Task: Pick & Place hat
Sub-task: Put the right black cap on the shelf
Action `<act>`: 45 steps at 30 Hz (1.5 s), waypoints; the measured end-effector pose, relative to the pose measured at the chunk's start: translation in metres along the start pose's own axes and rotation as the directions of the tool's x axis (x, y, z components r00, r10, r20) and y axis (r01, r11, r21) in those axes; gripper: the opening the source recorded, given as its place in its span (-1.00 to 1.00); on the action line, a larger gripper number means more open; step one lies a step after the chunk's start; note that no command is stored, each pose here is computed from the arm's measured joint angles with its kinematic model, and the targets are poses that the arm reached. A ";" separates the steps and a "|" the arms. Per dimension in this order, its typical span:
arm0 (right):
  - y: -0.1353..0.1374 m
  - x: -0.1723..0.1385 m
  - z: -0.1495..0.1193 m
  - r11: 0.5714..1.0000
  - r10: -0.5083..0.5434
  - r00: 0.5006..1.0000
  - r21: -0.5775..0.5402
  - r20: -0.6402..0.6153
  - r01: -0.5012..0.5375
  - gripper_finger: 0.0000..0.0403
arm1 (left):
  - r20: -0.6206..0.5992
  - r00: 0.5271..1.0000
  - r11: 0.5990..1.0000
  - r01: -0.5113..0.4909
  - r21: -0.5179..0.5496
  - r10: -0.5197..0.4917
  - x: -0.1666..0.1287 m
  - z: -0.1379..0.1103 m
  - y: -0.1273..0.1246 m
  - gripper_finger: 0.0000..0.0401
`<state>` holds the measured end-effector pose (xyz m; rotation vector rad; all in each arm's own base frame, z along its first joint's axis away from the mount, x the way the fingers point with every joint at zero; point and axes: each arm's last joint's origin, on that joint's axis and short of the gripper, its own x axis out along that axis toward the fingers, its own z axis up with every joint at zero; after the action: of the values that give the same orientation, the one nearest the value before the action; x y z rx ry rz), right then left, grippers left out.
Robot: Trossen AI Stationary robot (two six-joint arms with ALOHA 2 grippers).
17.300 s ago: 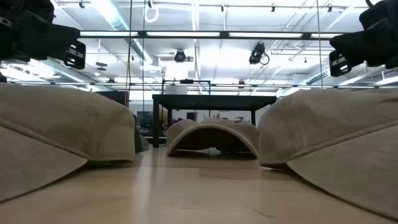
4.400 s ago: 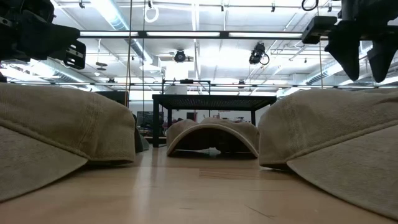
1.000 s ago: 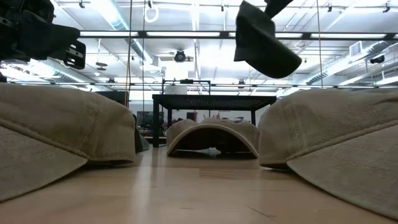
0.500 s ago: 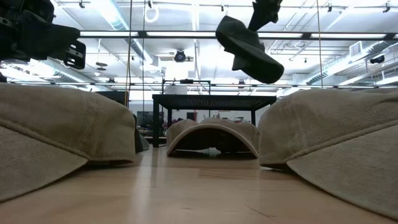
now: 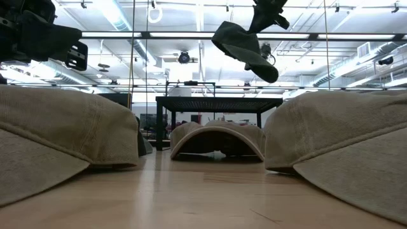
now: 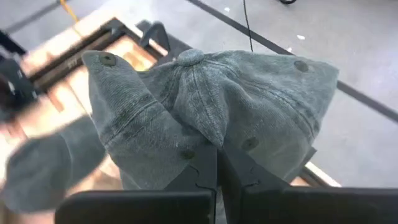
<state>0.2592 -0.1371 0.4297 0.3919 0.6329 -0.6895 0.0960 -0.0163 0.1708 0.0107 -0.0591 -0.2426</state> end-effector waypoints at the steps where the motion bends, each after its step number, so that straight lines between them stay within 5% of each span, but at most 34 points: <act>1: 0.000 0.001 0.001 1.000 0.002 1.000 0.023 0.008 -0.002 -0.98 | 0.000 1.000 1.000 0.000 0.000 0.000 0.000 0.000 0.000 -0.99; 9: 0.004 0.011 0.007 0.992 0.015 0.999 0.121 0.048 -0.021 -0.98 | 0.000 1.000 1.000 0.000 0.000 0.000 0.000 0.000 0.000 -0.99; 17: 0.006 0.025 0.008 0.993 0.004 0.999 0.118 0.044 -0.009 -0.98 | 0.001 1.000 1.000 0.000 0.000 0.000 0.000 0.000 0.000 -0.99; 22: 0.008 0.028 0.014 1.000 0.018 0.995 0.024 0.100 -0.020 -0.98 | 0.000 1.000 1.000 0.000 0.000 0.000 0.000 0.000 0.000 -0.99; 45: -0.005 0.029 0.017 0.999 -0.006 0.996 0.049 0.090 0.002 -0.98 | 0.000 1.000 1.000 0.000 0.000 0.000 0.000 0.000 0.000 -0.99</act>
<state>0.2797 -0.1631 0.4224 0.4025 0.5328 -0.7237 0.0960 -0.0163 0.1709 0.0107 -0.0594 -0.2423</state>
